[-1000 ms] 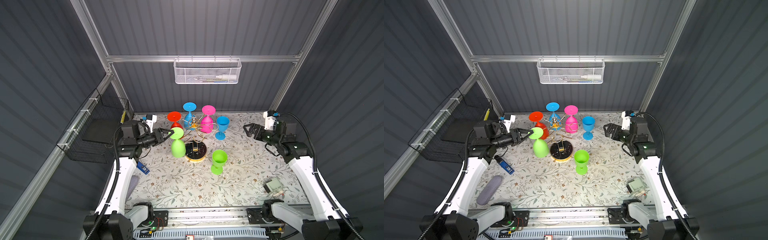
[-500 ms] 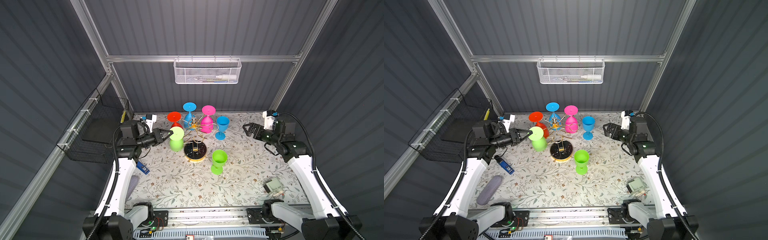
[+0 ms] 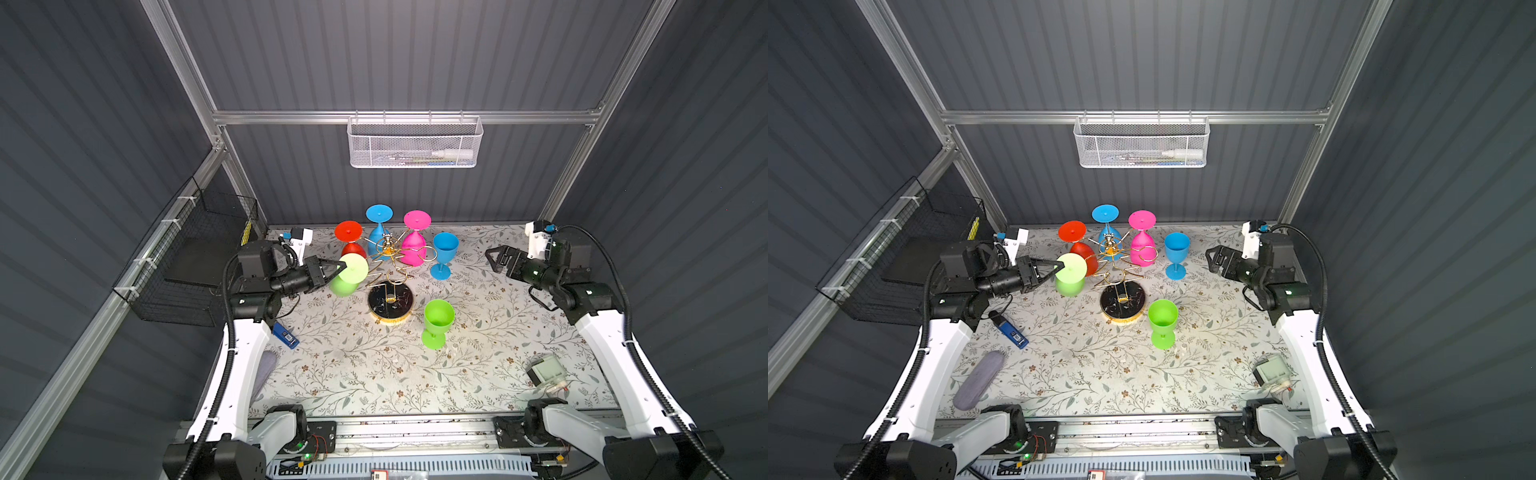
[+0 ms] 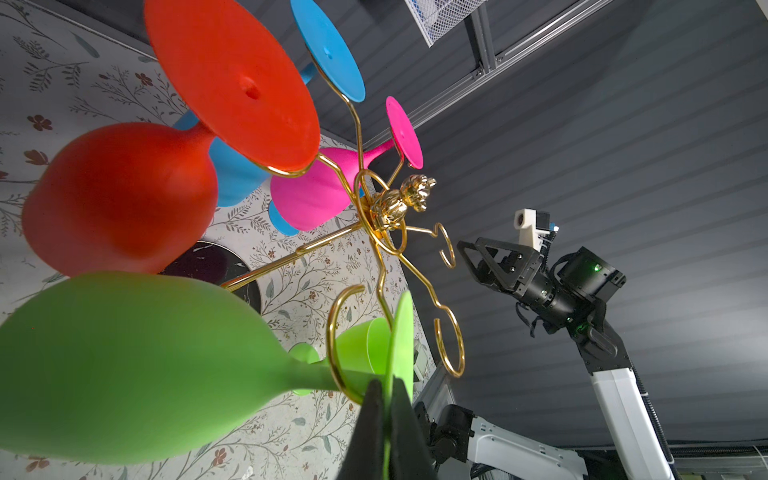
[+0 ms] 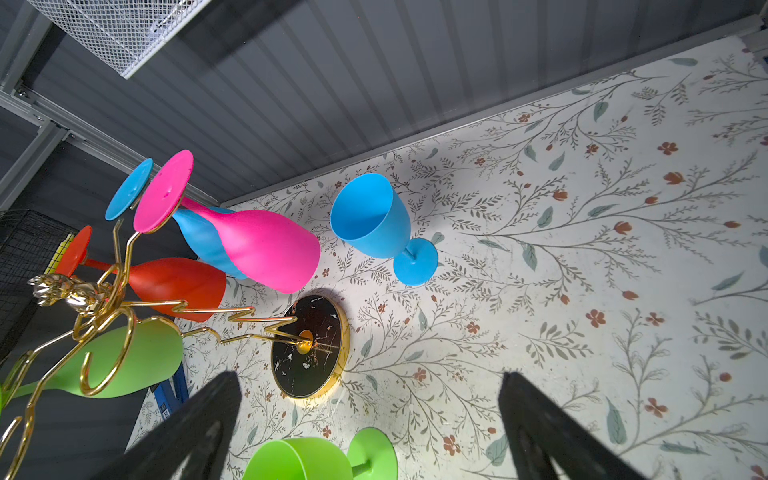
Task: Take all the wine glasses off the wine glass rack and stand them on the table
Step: 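Close the left gripper on the hanging lime green glass's base, then pull the lime green glass off the rack hook with the left gripper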
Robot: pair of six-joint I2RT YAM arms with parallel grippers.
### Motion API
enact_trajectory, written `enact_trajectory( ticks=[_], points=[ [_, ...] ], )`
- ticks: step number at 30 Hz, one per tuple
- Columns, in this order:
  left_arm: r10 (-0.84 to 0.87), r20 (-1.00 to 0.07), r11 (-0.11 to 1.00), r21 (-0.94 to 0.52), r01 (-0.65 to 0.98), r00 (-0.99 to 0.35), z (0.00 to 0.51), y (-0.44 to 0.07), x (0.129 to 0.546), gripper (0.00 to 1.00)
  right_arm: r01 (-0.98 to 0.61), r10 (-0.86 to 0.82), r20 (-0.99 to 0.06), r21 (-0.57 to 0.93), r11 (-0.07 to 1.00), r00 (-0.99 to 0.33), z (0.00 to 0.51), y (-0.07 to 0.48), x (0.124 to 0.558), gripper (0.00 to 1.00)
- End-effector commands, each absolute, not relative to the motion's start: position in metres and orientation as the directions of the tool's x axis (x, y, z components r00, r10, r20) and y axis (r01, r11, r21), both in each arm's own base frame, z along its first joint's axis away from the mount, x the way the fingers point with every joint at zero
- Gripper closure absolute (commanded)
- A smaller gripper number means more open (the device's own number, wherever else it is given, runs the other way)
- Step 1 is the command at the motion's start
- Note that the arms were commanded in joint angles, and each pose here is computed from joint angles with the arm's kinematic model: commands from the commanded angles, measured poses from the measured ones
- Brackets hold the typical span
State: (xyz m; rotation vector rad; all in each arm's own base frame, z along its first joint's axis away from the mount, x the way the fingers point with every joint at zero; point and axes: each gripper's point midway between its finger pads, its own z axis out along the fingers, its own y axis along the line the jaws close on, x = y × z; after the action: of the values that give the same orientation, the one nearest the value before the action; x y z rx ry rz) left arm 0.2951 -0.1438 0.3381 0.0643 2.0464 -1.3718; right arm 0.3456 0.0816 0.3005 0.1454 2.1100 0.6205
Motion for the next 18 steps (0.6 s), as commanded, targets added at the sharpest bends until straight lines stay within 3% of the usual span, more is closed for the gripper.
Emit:
enact_trajectory(
  ticks=[1,18],
  points=[
    [-0.307,-0.580,0.430,-0.792,0.434,-0.755,0.363,-0.145,0.285,0.97,-0.148,0.326,-0.753,0.486,0.861,-0.571,0.307,0.085,0.347,0.01],
    [-0.267,-0.608,0.470,-0.760,0.449,-0.748,0.376,-0.144,0.267,1.00,-0.156,0.317,-0.760,0.477,0.865,-0.567,0.309,0.084,0.344,0.01]
  ],
)
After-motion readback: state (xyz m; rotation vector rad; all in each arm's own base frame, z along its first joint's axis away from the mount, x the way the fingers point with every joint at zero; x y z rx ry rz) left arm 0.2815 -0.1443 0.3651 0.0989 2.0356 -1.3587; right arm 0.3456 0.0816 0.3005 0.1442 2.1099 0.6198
